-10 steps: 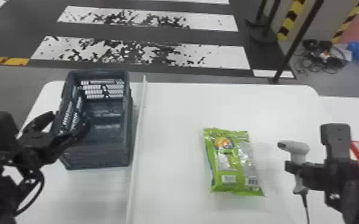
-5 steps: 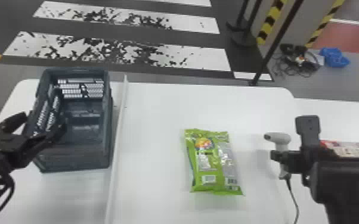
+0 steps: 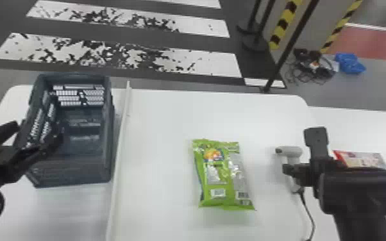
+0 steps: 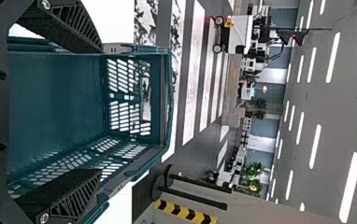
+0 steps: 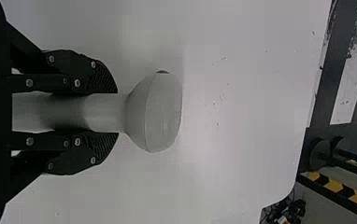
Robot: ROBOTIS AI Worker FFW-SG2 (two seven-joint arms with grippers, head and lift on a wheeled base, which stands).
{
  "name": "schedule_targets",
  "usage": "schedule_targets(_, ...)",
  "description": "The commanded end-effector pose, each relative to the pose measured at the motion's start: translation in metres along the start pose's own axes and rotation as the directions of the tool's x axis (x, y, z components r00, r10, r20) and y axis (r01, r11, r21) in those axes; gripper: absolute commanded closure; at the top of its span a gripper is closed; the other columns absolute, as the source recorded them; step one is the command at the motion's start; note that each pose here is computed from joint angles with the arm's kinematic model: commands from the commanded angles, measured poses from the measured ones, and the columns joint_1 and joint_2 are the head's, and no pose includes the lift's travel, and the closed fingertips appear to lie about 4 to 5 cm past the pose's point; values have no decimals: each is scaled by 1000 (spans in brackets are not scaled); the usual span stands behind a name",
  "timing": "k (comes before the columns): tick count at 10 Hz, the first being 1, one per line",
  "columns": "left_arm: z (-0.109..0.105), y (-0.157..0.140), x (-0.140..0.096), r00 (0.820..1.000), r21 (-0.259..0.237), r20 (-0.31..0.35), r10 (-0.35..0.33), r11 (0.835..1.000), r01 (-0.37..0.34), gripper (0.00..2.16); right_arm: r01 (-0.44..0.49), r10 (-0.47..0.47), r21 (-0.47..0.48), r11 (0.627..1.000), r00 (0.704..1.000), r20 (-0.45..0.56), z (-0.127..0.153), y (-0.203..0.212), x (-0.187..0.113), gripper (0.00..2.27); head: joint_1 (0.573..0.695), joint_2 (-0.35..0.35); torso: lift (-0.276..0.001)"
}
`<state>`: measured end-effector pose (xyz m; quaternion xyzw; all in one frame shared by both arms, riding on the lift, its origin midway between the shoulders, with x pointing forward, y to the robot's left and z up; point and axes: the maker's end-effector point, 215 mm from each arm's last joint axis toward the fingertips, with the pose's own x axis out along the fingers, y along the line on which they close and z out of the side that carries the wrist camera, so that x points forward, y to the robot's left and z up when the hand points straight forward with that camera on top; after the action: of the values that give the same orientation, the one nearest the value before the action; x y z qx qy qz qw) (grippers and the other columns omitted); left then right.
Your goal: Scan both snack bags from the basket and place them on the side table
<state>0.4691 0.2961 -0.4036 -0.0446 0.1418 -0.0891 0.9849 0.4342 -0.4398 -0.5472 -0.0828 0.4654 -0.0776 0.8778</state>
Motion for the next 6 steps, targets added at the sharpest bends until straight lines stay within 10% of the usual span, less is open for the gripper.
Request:
schedule_targets(1, 1, 0, -1, 1000, 3, 0, -1, 1000, 1, 80, 3, -3, -13, 1000, 1000, -4, -1, 2, 1, 2202, 695, -177, -75)
schedule_targets(3, 2, 1, -1, 1000, 5, 1, 0, 1000, 0, 80, 7, -7, -28, 1000, 1000, -11, -1, 4, 2, 1929, 695, -175, -75)
schedule_targets(4, 2, 0, 0, 1000, 7, 1, -1, 1000, 1, 80, 6, -6, -30, 1000, 1000, -8, 0, 5, 2, 1271, 695, -174, -75)
schedule_targets(5, 2, 1, -1, 1000, 7, 1, 0, 1000, 0, 80, 6, -6, -30, 1000, 1000, -7, -1, 7, 2, 157, 695, -172, -75)
schedule_targets(6, 2, 1, -1, 1000, 7, 1, 0, 1000, 0, 80, 10, -10, -27, 1000, 1000, -8, -3, 5, 1, 6, 695, -170, -75)
